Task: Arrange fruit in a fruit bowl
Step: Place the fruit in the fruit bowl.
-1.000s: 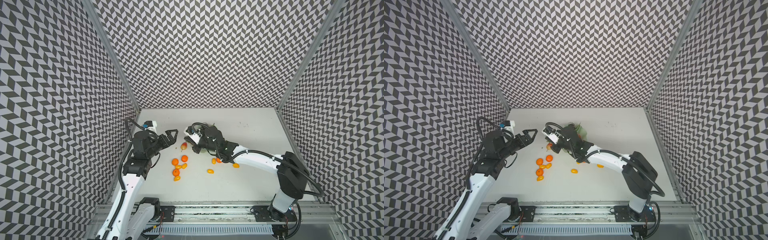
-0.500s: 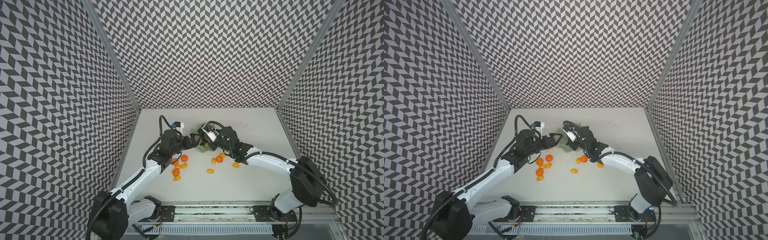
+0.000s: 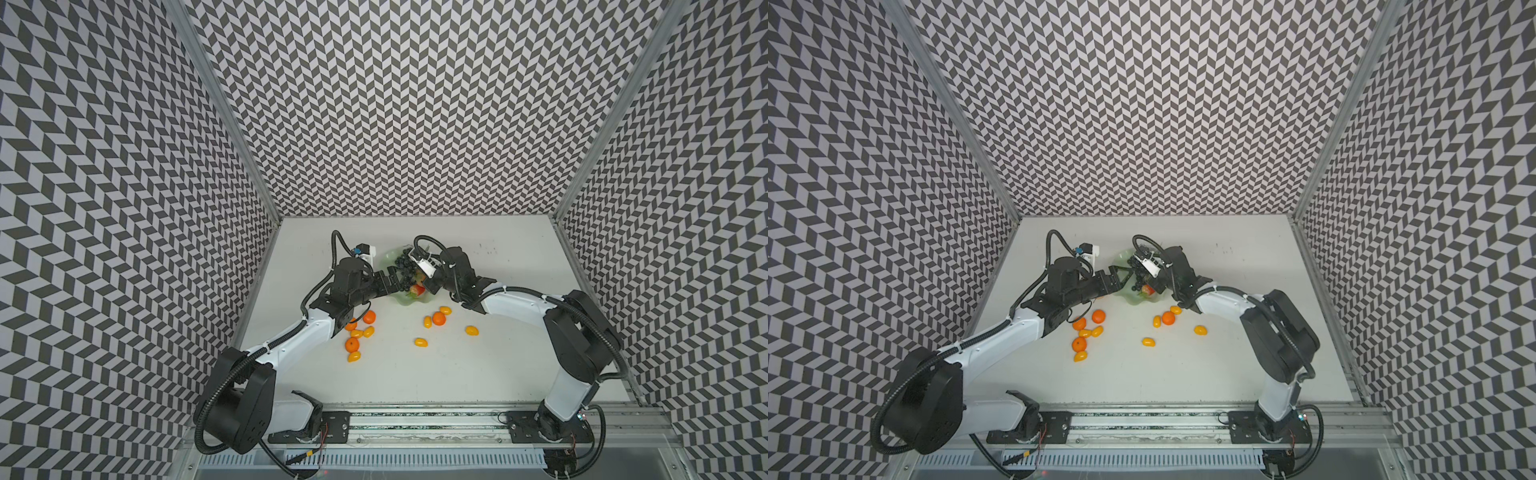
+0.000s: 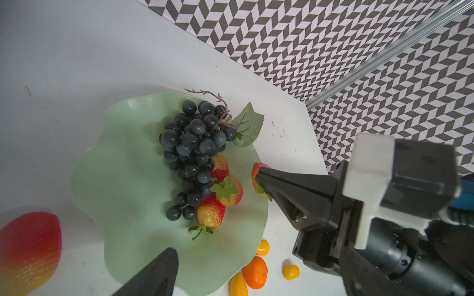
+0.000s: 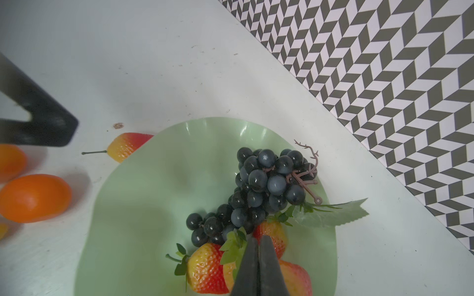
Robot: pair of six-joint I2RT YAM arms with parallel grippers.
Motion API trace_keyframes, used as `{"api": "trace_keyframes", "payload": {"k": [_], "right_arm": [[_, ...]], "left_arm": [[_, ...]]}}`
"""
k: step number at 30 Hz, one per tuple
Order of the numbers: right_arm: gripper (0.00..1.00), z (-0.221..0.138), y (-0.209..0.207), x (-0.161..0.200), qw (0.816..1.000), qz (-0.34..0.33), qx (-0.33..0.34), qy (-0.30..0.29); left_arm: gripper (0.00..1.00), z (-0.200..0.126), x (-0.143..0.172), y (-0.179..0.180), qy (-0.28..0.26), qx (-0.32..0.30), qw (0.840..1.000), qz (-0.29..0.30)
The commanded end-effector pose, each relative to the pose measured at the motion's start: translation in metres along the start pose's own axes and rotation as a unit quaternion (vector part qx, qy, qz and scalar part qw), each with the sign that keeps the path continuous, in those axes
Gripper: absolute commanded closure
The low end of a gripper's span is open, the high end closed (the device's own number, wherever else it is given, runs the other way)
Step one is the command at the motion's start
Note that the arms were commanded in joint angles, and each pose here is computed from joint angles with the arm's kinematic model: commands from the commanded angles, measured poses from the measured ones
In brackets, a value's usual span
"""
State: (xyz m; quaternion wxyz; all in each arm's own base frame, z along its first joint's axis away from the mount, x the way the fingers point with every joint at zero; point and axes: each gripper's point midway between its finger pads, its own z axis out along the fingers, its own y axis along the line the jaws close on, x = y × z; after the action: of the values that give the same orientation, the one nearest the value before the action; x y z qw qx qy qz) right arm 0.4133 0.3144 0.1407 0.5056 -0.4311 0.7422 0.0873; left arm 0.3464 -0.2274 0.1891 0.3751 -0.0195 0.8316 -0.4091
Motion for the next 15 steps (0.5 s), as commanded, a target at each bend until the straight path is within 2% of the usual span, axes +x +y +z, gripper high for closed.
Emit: {"api": "trace_keyframes", "payload": {"k": [1,8,15], "right_arm": [[1.0,0.007,-0.014,-0.022,0.999,-0.024,0.012,-0.042],[1.0,0.023,-0.014,-0.008,0.999,-0.034,0.006,-0.033],[0.85,0.025,-0.013,-0.006,0.999,-0.027,-0.005,-0.034]], "left_arm": [[0.0,0.001,-0.006,-0.013,-0.008,0.023,1.0,0.011],[0.0,0.003,-0.001,-0.009,-0.001,0.019,1.0,0.012],[0.0,0.005,0.004,-0.004,0.009,0.011,1.0,0.013]]}}
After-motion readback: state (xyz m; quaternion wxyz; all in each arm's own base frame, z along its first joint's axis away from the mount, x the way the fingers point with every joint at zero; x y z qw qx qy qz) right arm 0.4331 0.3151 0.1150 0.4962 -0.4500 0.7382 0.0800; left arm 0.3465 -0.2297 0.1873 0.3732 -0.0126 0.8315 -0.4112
